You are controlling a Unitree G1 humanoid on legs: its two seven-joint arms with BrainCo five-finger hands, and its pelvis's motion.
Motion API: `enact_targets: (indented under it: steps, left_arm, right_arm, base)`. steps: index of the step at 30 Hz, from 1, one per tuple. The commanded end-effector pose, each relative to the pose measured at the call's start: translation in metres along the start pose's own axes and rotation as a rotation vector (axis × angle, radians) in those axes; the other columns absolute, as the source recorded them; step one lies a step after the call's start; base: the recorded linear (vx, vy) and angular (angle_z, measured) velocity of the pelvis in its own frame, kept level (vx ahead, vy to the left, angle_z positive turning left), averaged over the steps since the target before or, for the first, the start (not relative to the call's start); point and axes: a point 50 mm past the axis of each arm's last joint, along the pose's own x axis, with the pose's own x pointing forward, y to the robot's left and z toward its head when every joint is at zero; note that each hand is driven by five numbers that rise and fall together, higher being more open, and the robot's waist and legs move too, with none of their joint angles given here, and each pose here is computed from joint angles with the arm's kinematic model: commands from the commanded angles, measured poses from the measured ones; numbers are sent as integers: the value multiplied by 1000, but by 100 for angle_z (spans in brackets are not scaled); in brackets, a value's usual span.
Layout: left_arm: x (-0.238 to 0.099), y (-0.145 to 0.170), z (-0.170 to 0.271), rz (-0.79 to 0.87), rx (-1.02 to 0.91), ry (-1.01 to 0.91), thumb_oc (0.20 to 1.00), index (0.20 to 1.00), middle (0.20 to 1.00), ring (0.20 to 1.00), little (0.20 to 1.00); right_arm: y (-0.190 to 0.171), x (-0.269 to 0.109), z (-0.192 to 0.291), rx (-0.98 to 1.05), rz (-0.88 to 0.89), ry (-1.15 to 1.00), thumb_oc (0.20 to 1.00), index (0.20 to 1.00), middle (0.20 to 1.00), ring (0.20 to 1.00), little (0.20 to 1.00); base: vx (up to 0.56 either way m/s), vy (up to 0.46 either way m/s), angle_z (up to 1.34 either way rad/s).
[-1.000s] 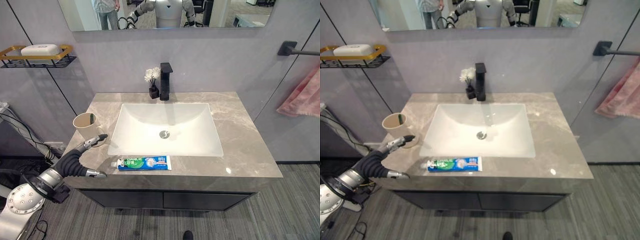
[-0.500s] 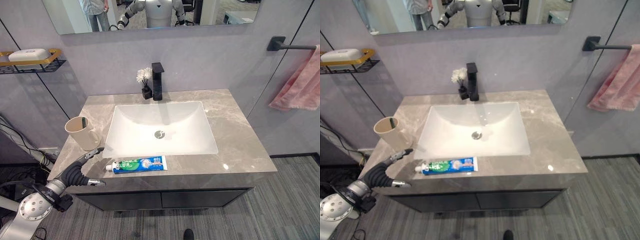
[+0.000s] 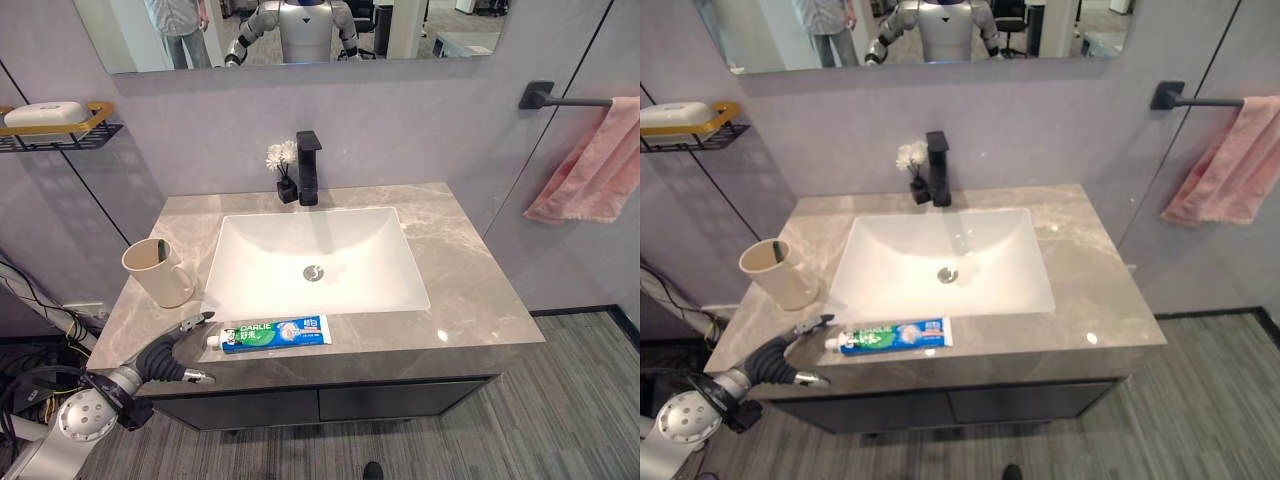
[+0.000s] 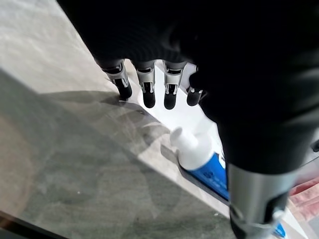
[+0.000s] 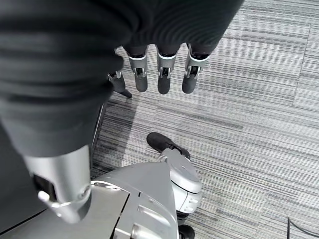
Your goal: Put brush and paste in cup on sink, flatten towel.
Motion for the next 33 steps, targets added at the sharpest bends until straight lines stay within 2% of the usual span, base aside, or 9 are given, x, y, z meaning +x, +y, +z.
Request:
enact_targets:
  steps: [1,15,23,24,25,33]
  left_arm:
    - [13,16,19,66,52,-92,1000,1000,1000,1000,1000]
    - [20,5,14,60,-6,-79,1000,1000,1000,1000,1000]
    - [26,-15,13,20,53,-66,1000,1000,1000,1000,1000]
    - [27,-18,12,16,44,-63,727,727,727,727,727]
    - [29,-21,13,14,38,-66,200,200,200,200,200]
    - [34,-38,12,-24,72,-59,200,200,200,200,200]
  right_arm:
    - [-16,3,22,-46,-38,-40,1000,1000,1000,1000,1000]
    - [-13,3,19,-59,-31,-32,1000,1000,1000,1000,1000]
    - [-12,3,17,-40,-44,-29,1000,1000,1000,1000,1000]
    - [-11,3,17,-39,-44,-28,1000,1000,1000,1000,1000]
    - [-10,4,17,-35,-43,-28,1000,1000,1000,1000,1000]
    - [-8,5,17,-18,-53,-22,1000,1000,1000,1000,1000]
  base:
    - [0,0,0]
    - [0,0,0]
    - [2,-11,0]
    - [2,-53,-1]
    - [-6,-40,0]
    - [0,0,0]
